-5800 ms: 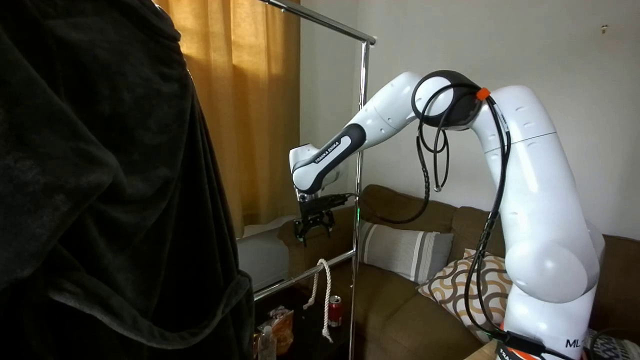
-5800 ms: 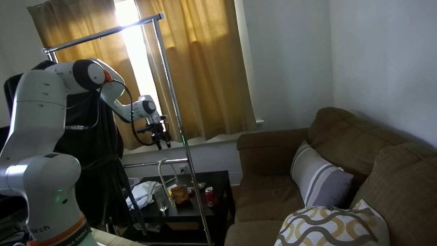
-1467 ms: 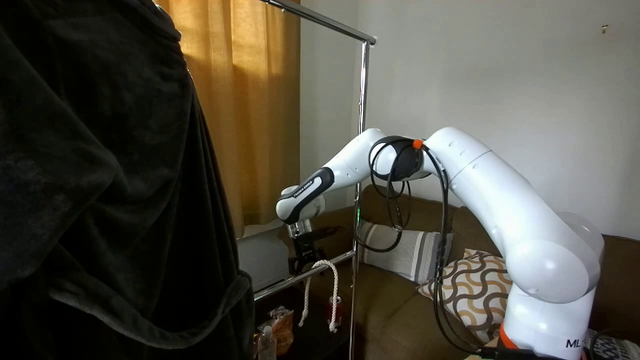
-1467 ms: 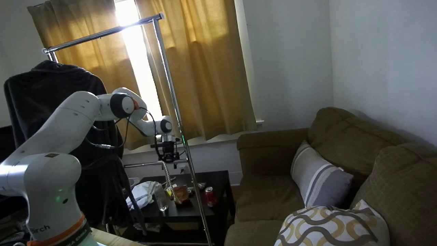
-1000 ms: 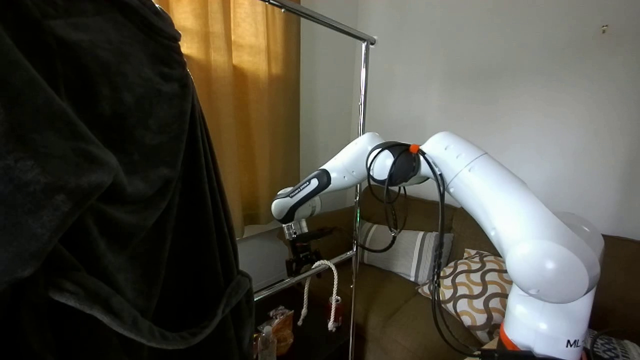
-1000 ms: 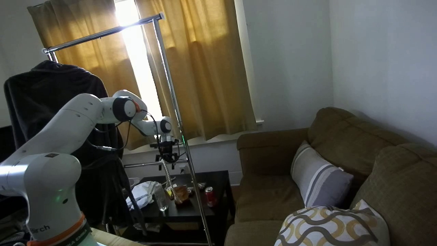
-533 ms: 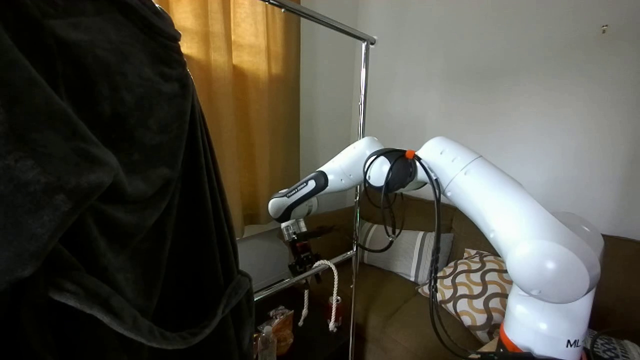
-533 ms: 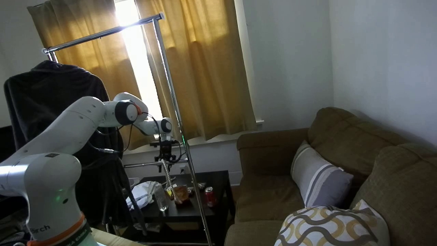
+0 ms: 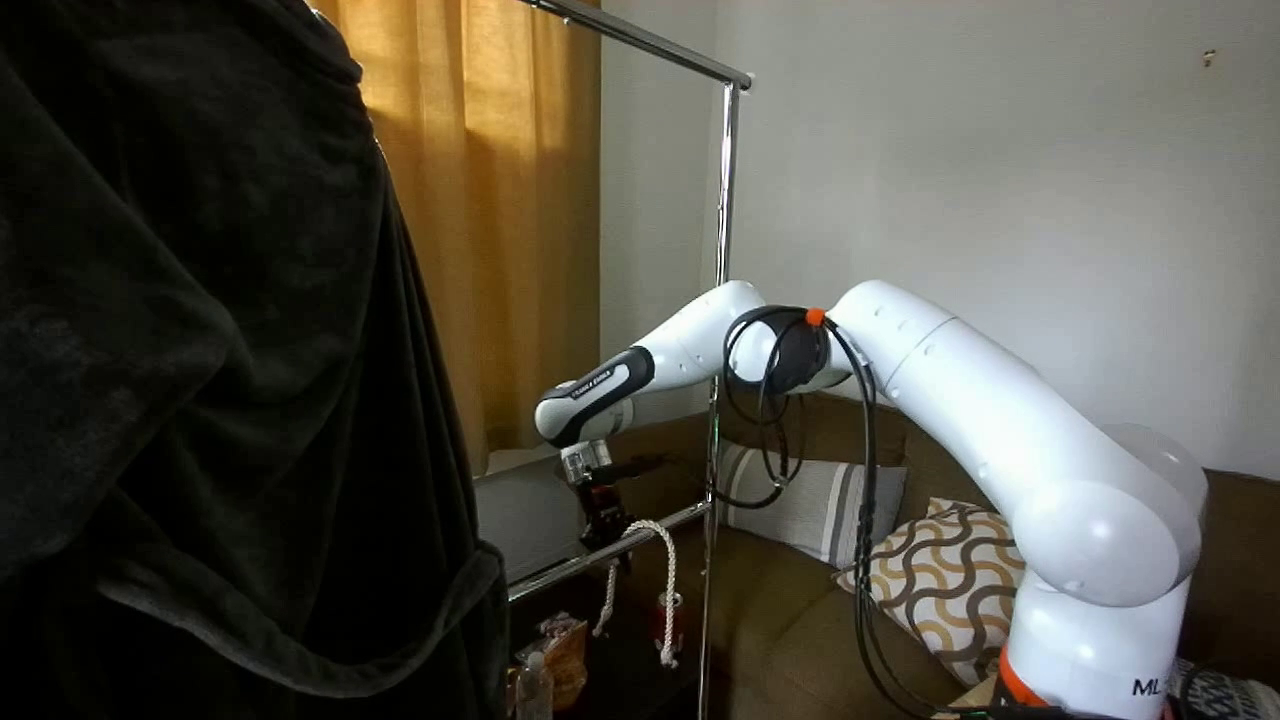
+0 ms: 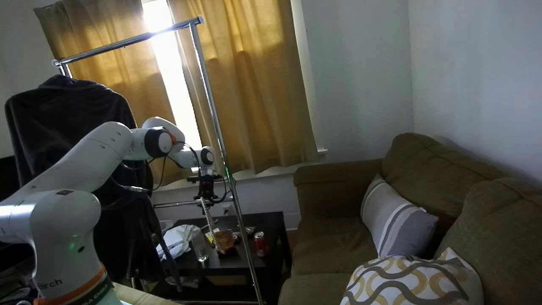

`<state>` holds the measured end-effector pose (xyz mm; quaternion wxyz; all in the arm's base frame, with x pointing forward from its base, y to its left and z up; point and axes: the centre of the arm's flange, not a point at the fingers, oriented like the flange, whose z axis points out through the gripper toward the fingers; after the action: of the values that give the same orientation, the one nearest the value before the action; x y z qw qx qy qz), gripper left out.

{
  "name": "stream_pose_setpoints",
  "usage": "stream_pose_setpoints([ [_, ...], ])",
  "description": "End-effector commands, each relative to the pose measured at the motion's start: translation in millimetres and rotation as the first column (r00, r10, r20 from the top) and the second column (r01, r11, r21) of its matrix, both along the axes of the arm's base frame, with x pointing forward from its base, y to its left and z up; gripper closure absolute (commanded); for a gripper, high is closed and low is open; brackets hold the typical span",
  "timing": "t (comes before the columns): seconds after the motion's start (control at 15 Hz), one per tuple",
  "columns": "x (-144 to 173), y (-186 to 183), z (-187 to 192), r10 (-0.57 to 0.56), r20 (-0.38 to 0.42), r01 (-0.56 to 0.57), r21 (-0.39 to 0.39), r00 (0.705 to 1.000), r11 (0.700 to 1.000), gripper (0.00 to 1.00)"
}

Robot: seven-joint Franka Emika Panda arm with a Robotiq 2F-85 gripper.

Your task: Move the rope to the rail above

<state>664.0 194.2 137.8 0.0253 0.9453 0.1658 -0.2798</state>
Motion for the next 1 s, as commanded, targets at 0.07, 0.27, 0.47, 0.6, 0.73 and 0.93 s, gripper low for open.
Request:
stream_pose_setpoints([
  [0.07, 2.5, 7.8, 17.5, 0.009, 0.067, -0.009, 0.003, 0.998, 1.0, 0.98],
  [0.27, 4.2, 24.3, 37.7, 0.036, 0.167, -0.038, 0.013, 0.985, 0.999, 0.98],
  [0.47, 4.9, 44.6, 60.8, 0.084, 0.265, -0.087, -0.003, 0.961, 0.996, 0.98],
  [0.6, 0.1, 57.0, 79.6, 0.126, 0.329, -0.12, -0.04, 0.936, 0.992, 0.98],
  [0.73, -5.6, 66.1, 99.8, 0.165, 0.394, -0.146, -0.079, 0.904, 0.986, 0.98],
  [0.93, -16.1, 76.3, 127.7, 0.21, 0.487, -0.174, -0.12, 0.847, 0.977, 0.98],
])
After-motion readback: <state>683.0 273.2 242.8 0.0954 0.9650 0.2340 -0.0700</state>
